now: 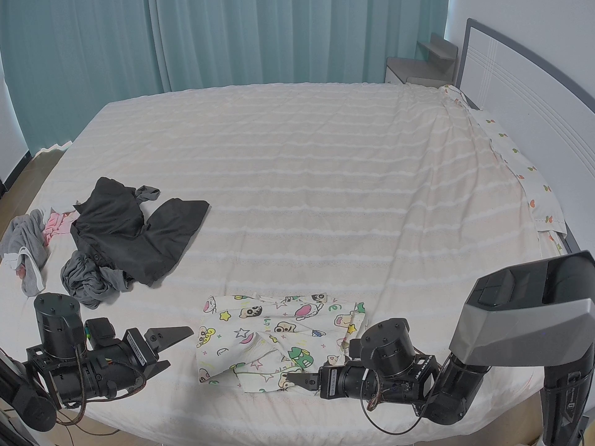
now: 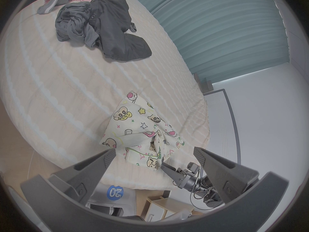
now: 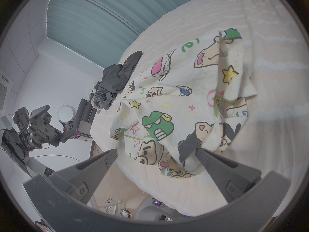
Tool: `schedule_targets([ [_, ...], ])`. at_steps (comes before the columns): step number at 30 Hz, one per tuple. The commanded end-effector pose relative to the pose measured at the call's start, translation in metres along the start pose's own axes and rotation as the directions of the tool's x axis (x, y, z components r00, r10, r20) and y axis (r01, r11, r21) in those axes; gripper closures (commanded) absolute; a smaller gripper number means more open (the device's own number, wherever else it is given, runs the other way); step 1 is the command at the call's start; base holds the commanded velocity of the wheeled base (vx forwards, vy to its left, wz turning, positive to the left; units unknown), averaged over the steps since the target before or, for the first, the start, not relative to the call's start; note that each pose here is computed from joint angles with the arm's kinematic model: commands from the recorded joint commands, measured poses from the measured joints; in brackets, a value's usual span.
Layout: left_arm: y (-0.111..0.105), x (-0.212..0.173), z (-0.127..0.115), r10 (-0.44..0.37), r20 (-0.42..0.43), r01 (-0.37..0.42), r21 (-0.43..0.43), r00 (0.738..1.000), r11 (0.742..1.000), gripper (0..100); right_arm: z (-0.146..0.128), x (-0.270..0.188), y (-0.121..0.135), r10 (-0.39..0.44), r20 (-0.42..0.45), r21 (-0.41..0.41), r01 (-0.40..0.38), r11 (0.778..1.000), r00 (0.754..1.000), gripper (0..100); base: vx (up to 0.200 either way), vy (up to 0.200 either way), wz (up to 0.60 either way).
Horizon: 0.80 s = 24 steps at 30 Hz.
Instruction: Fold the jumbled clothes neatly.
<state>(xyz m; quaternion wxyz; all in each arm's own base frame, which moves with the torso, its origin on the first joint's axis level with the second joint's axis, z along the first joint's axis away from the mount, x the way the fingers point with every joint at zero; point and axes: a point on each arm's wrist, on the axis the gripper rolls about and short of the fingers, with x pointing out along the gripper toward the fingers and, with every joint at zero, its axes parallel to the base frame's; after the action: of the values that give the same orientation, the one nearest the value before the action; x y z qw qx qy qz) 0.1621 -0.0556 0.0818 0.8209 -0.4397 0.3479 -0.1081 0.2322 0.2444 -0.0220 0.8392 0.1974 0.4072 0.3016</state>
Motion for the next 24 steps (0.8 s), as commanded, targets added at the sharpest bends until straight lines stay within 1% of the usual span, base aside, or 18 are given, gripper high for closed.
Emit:
schedule_targets([
  [1,0.000,0.000,0.000,0.001,-0.001,-0.001,0.000,1.000,1.000,0,0.000,0.005,0.000,0.003,0.005,0.001,-0.003,1.000,1.000,0,0.000,0.000,0.00],
  [4,0.000,0.000,0.000,0.001,-0.001,-0.001,0.000,1.000,1.000,0,0.005,0.009,0.002,0.004,0.030,-0.003,-0.004,1.000,1.000,0,0.000,0.000,0.00],
  [8,0.000,0.000,0.000,0.002,0.000,-0.002,-0.001,1.000,1.000,0,0.004,0.012,0.003,-0.001,0.028,-0.005,0.001,1.000,1.000,0,0.000,0.000,0.00],
  [9,0.000,0.000,0.000,0.002,0.000,-0.002,-0.001,1.000,1.000,0,0.004,0.013,0.002,-0.003,0.025,-0.005,0.003,1.000,1.000,100,0.000,0.000,0.00],
  [16,0.000,0.000,0.000,0.001,0.001,-0.001,0.000,1.000,1.000,0,0.002,0.007,0.001,-0.014,0.017,-0.002,0.014,1.000,1.000,100,0.000,0.000,0.00],
  [24,0.000,0.000,0.000,0.002,0.003,-0.002,0.001,1.000,1.000,0,0.007,-0.021,0.001,-0.020,0.031,0.007,0.019,1.000,0.999,100,0.000,0.000,0.00],
])
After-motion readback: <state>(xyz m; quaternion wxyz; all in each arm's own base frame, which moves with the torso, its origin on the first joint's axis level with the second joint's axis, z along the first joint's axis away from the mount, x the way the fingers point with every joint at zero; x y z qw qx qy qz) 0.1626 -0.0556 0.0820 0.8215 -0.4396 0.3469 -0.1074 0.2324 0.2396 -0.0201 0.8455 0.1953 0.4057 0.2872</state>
